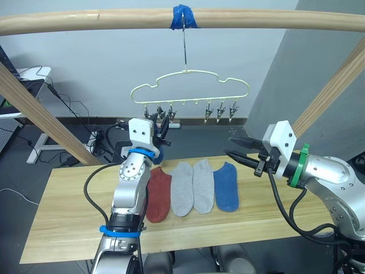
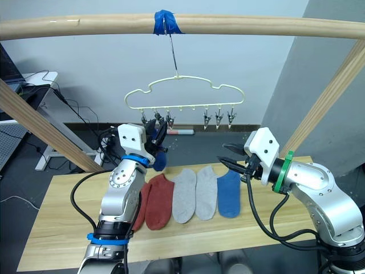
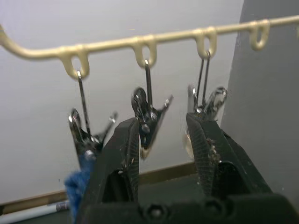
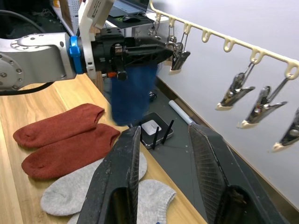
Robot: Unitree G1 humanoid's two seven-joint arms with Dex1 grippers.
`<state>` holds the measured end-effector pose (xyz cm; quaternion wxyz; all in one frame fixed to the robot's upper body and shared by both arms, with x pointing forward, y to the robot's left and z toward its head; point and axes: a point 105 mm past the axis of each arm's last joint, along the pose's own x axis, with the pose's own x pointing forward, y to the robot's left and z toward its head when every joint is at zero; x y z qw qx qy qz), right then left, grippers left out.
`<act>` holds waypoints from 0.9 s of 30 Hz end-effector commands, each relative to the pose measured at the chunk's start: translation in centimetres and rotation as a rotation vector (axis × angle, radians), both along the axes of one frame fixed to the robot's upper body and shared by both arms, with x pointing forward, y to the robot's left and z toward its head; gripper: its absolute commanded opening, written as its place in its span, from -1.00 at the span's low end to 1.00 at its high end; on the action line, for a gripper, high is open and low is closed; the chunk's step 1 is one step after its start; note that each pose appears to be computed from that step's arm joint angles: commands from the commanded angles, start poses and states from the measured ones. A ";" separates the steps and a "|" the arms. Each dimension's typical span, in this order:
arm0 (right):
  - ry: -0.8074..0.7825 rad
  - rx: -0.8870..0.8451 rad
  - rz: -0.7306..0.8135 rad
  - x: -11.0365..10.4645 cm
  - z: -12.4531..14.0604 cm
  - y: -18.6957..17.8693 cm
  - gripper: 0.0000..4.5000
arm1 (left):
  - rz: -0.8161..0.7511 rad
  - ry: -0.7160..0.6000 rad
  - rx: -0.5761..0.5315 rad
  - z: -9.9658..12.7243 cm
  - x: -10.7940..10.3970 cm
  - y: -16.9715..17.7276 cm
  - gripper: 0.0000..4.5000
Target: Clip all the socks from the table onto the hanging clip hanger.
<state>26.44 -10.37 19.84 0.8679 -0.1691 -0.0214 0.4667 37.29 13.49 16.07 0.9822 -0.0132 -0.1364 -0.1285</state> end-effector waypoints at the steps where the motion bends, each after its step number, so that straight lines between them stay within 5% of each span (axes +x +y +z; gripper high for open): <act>1: -0.052 0.006 0.016 -0.6 1.3 0.1 -0.24 | 0.013 -0.064 -0.003 1.6 0.0 0.2 -0.22; 27: -0.031 0.011 0.038 -0.7 1.2 0.0 -0.24 | 0.014 -0.074 -0.012 2.1 0.5 0.3 -0.22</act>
